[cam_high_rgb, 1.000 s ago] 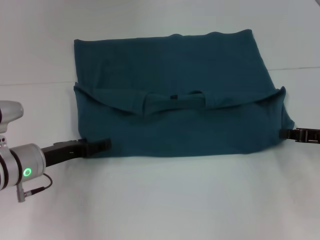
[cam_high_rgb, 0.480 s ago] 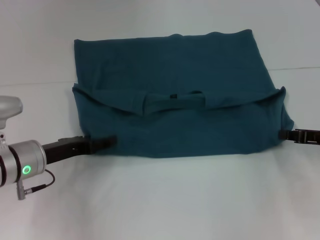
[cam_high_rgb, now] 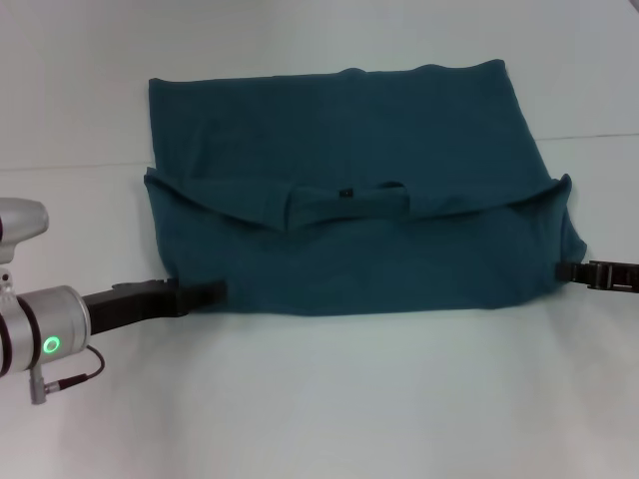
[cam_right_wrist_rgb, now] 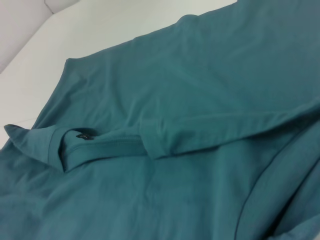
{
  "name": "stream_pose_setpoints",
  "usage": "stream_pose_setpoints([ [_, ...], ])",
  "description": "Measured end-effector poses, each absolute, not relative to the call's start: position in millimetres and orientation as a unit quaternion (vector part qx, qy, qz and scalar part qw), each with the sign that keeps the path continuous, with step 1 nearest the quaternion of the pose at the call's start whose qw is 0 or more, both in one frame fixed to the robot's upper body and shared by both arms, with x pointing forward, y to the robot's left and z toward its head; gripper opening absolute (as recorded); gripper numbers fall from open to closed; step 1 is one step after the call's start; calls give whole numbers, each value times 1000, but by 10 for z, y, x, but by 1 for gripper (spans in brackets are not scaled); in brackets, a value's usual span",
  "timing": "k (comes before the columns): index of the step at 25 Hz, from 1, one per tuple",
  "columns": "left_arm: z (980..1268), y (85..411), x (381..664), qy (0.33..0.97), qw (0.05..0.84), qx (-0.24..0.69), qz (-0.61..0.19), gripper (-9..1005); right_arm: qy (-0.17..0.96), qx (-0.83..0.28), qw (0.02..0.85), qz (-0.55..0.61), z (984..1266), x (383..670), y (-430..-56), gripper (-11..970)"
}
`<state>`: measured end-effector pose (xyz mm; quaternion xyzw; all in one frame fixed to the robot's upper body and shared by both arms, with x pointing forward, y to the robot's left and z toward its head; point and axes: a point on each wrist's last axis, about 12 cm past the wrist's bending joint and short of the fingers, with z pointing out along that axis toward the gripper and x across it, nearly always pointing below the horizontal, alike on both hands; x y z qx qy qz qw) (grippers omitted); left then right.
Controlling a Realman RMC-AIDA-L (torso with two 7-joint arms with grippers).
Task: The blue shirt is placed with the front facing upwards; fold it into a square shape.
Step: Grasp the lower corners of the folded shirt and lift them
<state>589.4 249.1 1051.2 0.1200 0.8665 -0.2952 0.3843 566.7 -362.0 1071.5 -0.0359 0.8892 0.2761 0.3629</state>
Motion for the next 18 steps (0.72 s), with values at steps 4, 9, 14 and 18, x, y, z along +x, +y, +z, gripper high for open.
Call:
stream_pose_setpoints([
  [4, 10511, 2501, 5902, 868, 384, 119, -291, 756, 889, -37, 362, 279, 10717, 5662, -3615, 0],
  [9, 10508, 2508, 5904, 869, 385, 117, -288, 477, 888, -38, 361, 281, 10715, 5652, -3615, -1],
  [14, 10507, 2509, 5905, 869, 385, 117, -288, 319, 889, -37, 360, 280, 10703, 5635, -3627, -1],
  [18, 10505, 2507, 5906, 869, 385, 116, -287, 237, 890, -37, 360, 279, 10699, 5626, -3639, -1],
])
